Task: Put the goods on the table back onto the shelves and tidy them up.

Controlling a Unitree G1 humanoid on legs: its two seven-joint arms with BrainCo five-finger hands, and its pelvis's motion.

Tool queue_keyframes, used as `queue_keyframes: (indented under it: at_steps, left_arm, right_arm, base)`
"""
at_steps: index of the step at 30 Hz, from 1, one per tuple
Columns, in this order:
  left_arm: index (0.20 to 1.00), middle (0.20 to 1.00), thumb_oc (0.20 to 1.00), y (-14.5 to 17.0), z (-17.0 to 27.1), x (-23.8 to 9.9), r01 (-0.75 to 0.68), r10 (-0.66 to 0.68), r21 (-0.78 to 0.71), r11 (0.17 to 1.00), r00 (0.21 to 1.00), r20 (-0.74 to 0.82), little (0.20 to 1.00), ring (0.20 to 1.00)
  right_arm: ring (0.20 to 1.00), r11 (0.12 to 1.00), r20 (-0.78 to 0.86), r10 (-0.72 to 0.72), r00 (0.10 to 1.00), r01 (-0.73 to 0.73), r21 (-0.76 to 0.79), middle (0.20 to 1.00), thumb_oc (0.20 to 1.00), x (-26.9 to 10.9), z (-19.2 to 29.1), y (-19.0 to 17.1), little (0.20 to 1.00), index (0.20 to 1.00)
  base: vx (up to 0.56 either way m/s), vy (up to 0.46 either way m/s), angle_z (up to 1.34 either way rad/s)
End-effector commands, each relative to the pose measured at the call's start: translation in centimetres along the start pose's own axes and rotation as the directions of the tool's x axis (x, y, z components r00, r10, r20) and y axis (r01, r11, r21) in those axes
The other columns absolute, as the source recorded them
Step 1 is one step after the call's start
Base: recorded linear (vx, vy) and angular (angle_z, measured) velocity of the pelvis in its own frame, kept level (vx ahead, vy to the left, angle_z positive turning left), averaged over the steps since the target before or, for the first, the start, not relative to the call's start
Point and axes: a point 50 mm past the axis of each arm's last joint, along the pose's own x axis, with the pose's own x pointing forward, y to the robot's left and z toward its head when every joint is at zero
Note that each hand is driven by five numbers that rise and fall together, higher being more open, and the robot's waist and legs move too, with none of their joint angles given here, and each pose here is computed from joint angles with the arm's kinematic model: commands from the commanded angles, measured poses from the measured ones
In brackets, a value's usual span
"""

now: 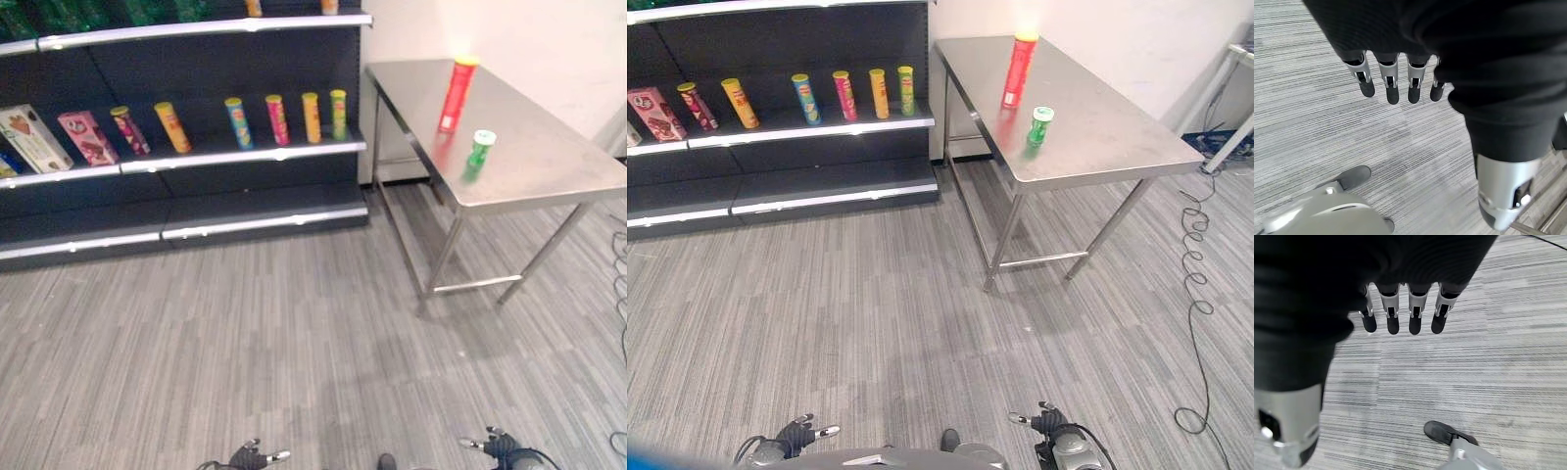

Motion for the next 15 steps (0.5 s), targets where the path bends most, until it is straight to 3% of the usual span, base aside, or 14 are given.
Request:
queue_keyframes:
  at_steps: [1,15]
  left_arm:
    - [1.0,1.0,1.0,1.43,1.59,0.38,-0.042,0.041,0.039,0.998,0.999,0.034,1.0,1.0]
    - [1.0,1.0,1.0,1.71,1.73,0.4,-0.04,0.039,0.04,0.998,0.999,0.034,1.0,1.0]
  right_arm:
    - [1.0,0.995,0.039,-0.013,0.999,0.017,-0.096,1.0,1.0,0.29,1.41,-0.69,1.0,1.0]
    - [1.0,0.994,0.017,0.004,1.0,-0.002,-0.106,1.0,1.0,0.36,1.23,-0.2,1.0,1.0]
  base:
    - [0.0,0.015,0.14]
    - [0.01,0.036,0.0]
